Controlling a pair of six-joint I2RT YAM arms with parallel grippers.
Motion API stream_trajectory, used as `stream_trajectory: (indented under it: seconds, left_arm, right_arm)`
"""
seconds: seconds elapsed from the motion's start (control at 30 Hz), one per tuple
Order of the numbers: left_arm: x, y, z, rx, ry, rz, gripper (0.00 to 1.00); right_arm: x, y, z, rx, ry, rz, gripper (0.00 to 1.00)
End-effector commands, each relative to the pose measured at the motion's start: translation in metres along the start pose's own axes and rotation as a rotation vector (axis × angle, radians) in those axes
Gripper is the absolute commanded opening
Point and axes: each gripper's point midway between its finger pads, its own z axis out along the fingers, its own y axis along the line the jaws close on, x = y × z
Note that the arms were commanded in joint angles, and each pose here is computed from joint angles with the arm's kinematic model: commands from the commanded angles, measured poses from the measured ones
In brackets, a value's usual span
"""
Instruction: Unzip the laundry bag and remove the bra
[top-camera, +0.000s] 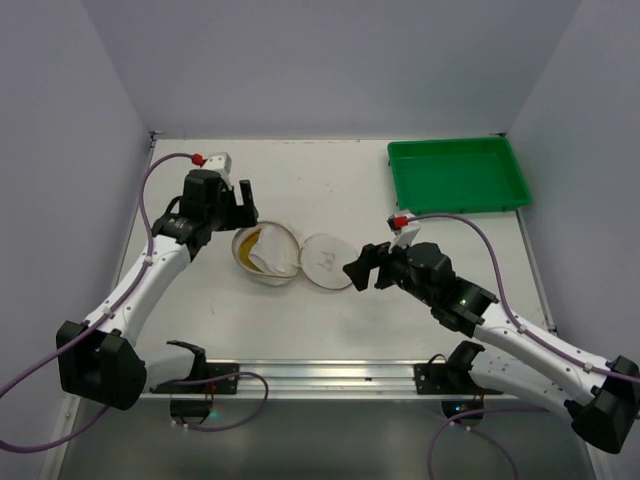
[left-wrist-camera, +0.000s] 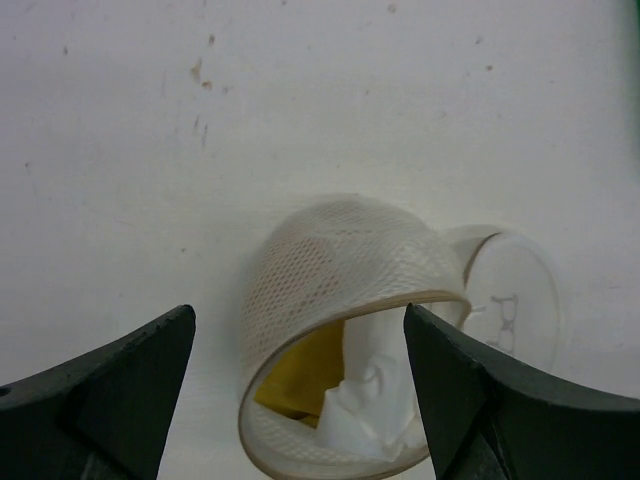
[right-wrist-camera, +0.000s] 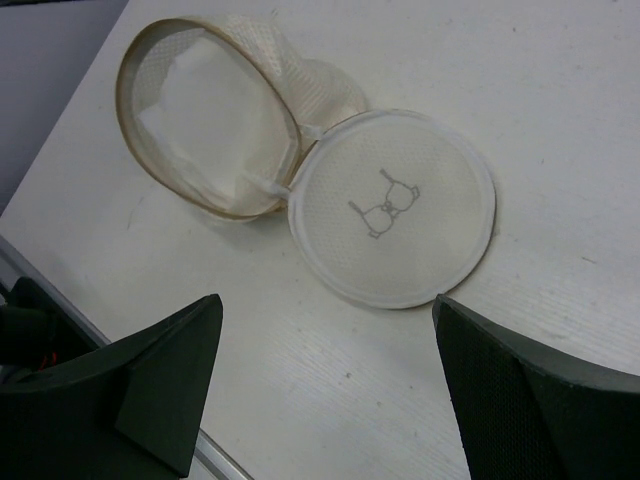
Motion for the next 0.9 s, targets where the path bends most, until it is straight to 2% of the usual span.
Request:
stream_trajectory:
  seconds: [0.0,0.13,0.27,0.37,0.4,0.47,0.5,0.53,0.6,0.87]
  left_arm:
    - [0.033,0.018,0.01,0.048,0.124,0.021,0.88]
    - [0.058,0.015,0.016,0.129,0.208,0.008,0.81]
    - [0.075,0.019,0.023,0.128,0.255,0.021,0.73]
    - [0.081,0.016,0.026,0.149,0.28,0.009,0.51]
    - [0.084,0.01,0.025,0.183,0.29,0.002,0.36]
    - [0.085,0.004,0.022,0.212,0.288,-0.027,0.21]
    - [0.091,-0.001,0.02,0.239,0.298,-0.038,0.07]
    - [0.093,-0.005,0.017,0.255,0.298,-0.05,0.02]
    - [0.095,-0.018,0.009,0.298,0.276,-0.107,0.0]
    - [0.102,-0.067,-0.019,0.401,0.206,-0.154,0.0]
  right_arm:
    - [-0.035,0.033,0.005,-0.122,-0.074,-0.016,0.87]
    - [-0.03,0.042,0.011,-0.165,-0.047,-0.02,0.87]
    - [-0.027,0.051,0.017,-0.207,-0.034,-0.015,0.87]
    - [-0.026,0.058,0.024,-0.222,-0.021,-0.02,0.87]
    - [-0.026,0.062,0.026,-0.229,-0.016,-0.024,0.87]
    - [-0.029,0.068,0.032,-0.226,-0.01,-0.024,0.87]
    - [-0.028,0.069,0.035,-0.214,-0.005,-0.027,0.87]
    - [-0.029,0.073,0.038,-0.215,0.0,-0.028,0.87]
    - [-0.031,0.076,0.048,-0.173,0.009,-0.031,0.87]
    - [-0.037,0.088,0.091,-0.047,0.056,0.017,0.87]
